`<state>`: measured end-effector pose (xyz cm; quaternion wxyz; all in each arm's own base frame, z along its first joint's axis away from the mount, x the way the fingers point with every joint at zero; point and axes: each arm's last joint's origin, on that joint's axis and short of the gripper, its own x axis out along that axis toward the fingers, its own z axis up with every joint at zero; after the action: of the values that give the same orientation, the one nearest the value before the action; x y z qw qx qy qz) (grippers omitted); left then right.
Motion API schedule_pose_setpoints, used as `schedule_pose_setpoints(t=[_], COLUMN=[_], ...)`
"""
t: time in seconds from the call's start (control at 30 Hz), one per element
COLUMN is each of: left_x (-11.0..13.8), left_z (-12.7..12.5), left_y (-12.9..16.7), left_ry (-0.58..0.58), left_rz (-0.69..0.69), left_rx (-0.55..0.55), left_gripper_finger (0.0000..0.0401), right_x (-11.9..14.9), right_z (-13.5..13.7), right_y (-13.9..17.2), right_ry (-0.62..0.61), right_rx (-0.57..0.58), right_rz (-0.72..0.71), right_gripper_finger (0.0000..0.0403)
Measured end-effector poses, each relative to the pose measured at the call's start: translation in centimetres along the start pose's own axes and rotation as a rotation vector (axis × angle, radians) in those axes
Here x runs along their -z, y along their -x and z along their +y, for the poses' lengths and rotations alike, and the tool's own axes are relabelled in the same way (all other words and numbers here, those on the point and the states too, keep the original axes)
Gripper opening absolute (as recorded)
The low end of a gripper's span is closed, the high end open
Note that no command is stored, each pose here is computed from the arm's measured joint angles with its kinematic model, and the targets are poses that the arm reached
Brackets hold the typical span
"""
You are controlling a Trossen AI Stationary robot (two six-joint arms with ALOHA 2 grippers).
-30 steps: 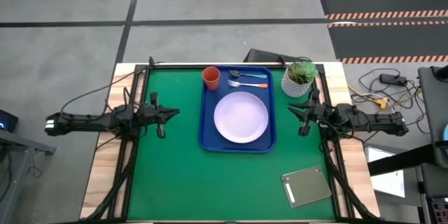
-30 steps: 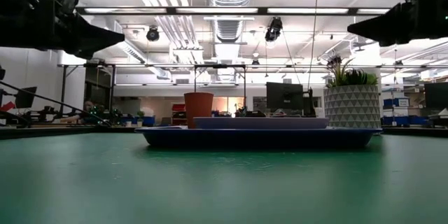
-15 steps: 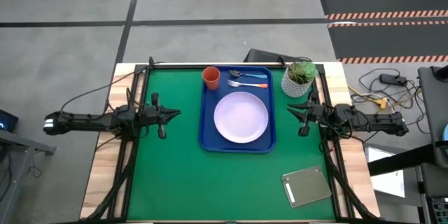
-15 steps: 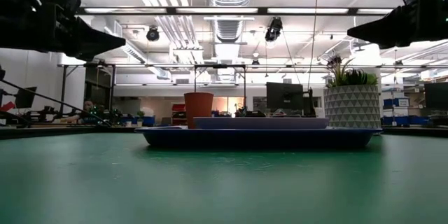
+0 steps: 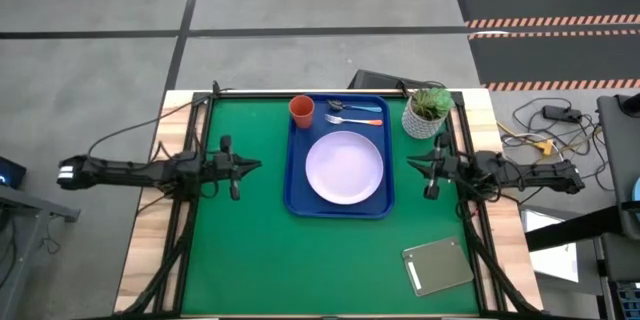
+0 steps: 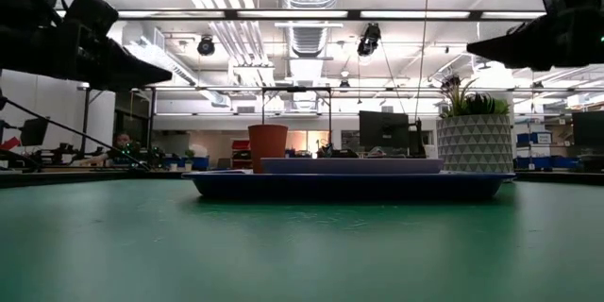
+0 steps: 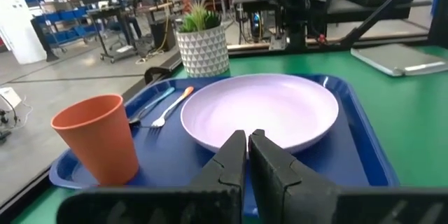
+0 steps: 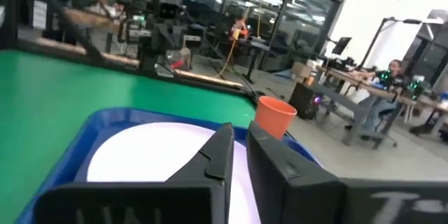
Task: Pick and place plate/cup/fork/spoon on tray
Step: Return to Home Position
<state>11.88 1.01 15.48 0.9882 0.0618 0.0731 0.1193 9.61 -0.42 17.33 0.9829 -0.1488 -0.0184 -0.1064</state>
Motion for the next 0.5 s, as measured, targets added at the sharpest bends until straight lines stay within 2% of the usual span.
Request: schedule_pose_setpoints(t=[0.1, 0.17, 0.37, 0.5], left_x=[0.2, 0.4, 0.8, 1.2], left_z=[-0.1, -0.1, -0.2, -0.3], left_y=[-0.2, -0.2, -0.5, -0.7], left_ry=[-0.005, -0.008, -0.019, -0.026], left_rz=[0.024, 0.040, 0.088, 0.120], left_rx=[0.003, 0.005, 0.010, 0.014], left_gripper_finger=[0.0000, 0.0000, 0.0000, 0.0000], right_x=[0.0, -0.4, -0.1, 0.0], right_z=[0.0, 0.0, 0.1, 0.2], right_y=[-0.1, 0.0, -0.1, -0.2], right_ry=[0.020, -0.005, -0.068, -0.239], right_rx=[-0.006, -0.020, -0.036, -0.041], right_rz=[-0.003, -0.046, -0.014, 0.003], right_gripper_finger=[0.0018, 0.0011, 0.0009, 0.0009])
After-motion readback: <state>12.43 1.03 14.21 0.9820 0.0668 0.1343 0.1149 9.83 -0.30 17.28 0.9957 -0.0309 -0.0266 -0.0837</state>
